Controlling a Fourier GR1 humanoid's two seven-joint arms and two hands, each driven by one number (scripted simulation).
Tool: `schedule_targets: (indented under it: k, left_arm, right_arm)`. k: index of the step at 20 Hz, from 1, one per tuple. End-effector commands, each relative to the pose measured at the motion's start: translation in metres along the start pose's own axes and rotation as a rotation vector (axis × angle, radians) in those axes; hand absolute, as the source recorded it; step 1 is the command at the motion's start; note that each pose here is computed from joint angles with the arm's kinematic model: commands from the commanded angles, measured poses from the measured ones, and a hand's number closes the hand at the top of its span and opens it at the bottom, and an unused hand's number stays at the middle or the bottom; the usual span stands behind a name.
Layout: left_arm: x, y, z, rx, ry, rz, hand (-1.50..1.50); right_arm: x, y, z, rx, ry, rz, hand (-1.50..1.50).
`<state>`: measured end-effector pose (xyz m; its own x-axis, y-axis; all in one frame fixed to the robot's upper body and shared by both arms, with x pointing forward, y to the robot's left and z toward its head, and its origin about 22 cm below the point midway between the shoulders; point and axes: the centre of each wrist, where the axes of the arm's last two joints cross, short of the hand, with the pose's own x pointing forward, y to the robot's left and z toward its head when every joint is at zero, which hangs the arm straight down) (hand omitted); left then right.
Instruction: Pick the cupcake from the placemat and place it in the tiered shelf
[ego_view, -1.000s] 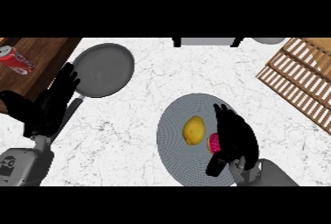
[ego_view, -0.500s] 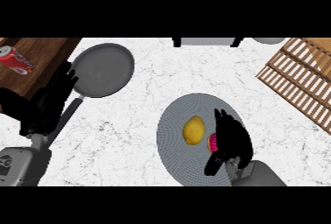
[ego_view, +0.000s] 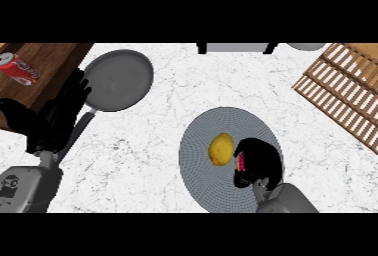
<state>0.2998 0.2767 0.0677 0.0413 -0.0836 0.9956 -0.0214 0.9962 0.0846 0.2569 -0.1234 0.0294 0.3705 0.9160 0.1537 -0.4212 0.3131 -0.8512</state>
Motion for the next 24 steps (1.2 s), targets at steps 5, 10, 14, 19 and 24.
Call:
schedule_targets:
  k: [5, 10, 14, 19, 24]
  left_arm:
    - [-0.010, -0.004, -0.002, 0.005, 0.009, 0.013, 0.00]
    - [-0.008, 0.005, 0.001, 0.003, 0.016, -0.002, 0.00]
    - [-0.009, 0.016, 0.004, 0.034, 0.020, 0.001, 0.00]
    - [-0.008, 0.017, 0.000, 0.045, 0.027, -0.012, 0.00]
    - [0.000, 0.014, 0.007, 0.033, 0.010, 0.001, 0.00]
  right_arm:
    - [-0.025, 0.006, 0.020, -0.058, -0.132, 0.126, 1.50]
    - [-0.028, 0.065, 0.095, 0.123, -0.712, 0.333, 1.50]
    - [-0.080, 0.056, 0.133, 0.048, -0.834, 0.268, 1.50]
    - [-0.099, 0.006, 0.174, -0.049, -0.925, 0.004, 1.50]
    - [-0.102, -0.043, 0.212, -0.263, -0.994, -0.288, 1.50]
